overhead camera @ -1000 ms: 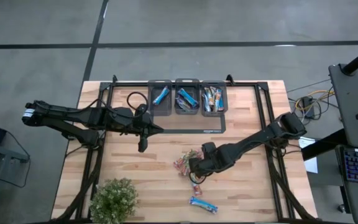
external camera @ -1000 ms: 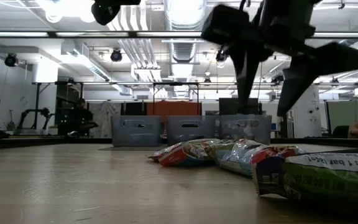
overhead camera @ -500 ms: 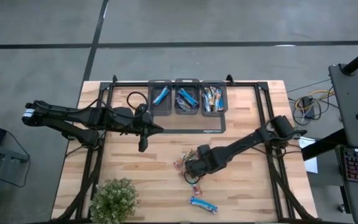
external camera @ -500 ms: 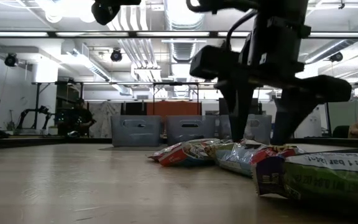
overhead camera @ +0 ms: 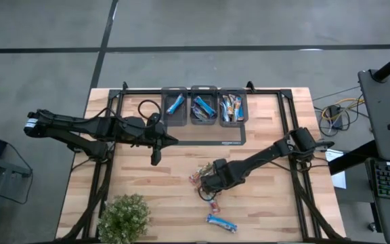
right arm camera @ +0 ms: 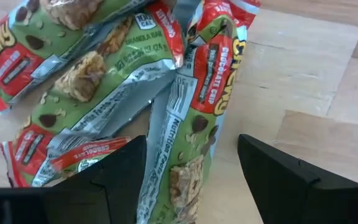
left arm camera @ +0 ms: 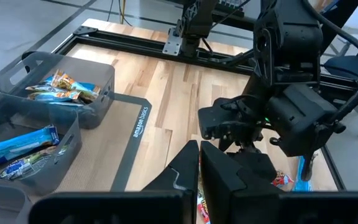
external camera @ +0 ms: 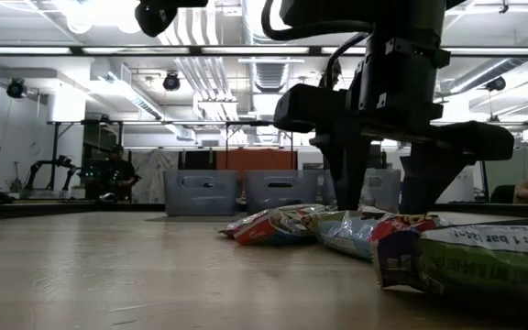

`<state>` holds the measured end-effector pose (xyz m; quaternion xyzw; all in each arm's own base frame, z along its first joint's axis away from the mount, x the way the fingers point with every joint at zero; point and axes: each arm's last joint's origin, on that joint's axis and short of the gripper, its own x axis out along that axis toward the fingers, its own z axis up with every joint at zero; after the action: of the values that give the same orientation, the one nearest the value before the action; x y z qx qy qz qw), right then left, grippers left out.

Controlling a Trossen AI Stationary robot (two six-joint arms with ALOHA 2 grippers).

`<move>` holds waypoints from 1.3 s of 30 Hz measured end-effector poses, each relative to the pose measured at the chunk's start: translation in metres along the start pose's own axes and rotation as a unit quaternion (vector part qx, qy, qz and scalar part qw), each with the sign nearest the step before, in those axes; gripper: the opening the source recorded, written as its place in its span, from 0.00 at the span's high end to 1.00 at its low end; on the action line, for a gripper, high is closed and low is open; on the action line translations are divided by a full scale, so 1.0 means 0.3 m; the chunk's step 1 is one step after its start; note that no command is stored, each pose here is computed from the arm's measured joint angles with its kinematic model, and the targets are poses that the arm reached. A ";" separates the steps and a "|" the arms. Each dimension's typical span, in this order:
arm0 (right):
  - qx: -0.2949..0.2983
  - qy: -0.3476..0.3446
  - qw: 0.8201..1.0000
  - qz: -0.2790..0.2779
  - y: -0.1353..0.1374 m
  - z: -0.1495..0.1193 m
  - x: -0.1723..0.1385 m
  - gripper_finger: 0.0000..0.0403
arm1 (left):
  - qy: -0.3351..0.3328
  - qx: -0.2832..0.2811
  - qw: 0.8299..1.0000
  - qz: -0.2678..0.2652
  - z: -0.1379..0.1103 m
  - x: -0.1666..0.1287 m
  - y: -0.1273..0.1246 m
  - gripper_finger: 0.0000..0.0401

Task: Pick and place Granola Bars by type
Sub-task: Put the red granola bar into the left black bin

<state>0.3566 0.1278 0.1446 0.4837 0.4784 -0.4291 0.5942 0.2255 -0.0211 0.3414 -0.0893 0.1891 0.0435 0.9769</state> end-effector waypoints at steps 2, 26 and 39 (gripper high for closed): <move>0.002 0.000 1.000 -0.001 0.000 0.005 0.001 0.40 | 0.000 0.000 1.000 0.000 0.000 0.000 0.000 1.00; 0.007 0.011 1.000 -0.007 -0.006 0.021 0.022 0.73 | -0.001 0.000 1.000 0.000 0.001 0.000 0.000 1.00; 0.005 0.007 1.000 -0.004 -0.006 0.020 0.025 0.85 | -0.001 0.000 1.000 0.000 0.001 0.000 0.000 1.00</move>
<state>0.3571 0.1211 0.1373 0.4875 0.4826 -0.4307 0.5865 0.2256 -0.0211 0.3416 -0.0893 0.1880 0.0433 0.9771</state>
